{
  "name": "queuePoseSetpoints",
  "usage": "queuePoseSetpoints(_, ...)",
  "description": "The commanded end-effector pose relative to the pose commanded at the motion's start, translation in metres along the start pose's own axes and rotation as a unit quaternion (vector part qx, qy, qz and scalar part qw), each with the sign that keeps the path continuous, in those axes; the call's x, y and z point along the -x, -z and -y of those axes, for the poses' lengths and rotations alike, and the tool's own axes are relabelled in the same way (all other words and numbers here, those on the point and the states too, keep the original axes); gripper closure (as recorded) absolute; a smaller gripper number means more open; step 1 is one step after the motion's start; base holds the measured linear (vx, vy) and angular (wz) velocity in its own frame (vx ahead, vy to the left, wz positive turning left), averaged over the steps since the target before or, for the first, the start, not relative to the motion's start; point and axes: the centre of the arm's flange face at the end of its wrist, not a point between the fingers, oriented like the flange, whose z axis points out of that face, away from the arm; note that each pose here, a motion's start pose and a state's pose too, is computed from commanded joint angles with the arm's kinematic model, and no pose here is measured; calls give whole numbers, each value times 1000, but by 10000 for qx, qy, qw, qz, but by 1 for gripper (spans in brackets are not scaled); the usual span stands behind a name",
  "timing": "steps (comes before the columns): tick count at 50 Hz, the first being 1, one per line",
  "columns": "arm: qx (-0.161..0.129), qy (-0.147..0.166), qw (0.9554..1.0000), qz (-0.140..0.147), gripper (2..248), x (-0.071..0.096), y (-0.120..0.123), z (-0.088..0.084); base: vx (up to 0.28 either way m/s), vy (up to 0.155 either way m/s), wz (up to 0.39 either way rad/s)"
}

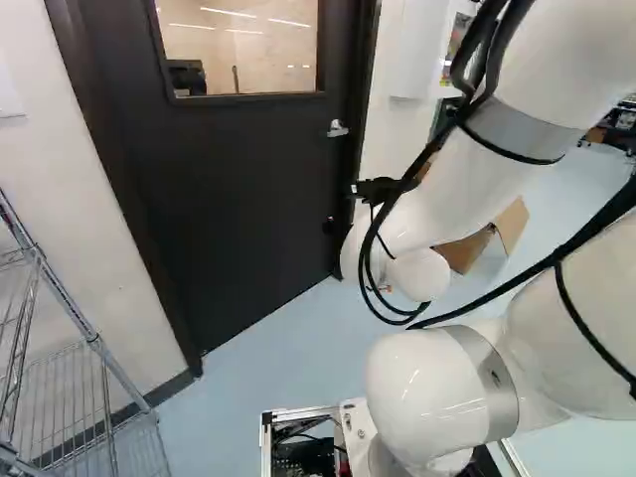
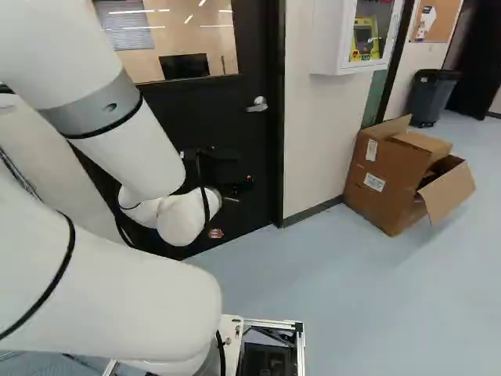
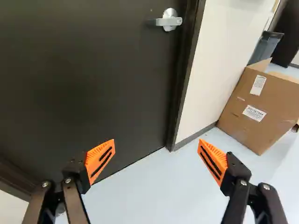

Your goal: Open the door and move inside

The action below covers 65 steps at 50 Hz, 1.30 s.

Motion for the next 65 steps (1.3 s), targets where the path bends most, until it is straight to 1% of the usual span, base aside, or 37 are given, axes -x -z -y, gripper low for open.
queuePoseSetpoints(40,0,0,10000,0,3,0,0,0,148,-11,174)
queuePoseSetpoints(65,0,0,10000,0,3,0,0,0,144,-17,9)
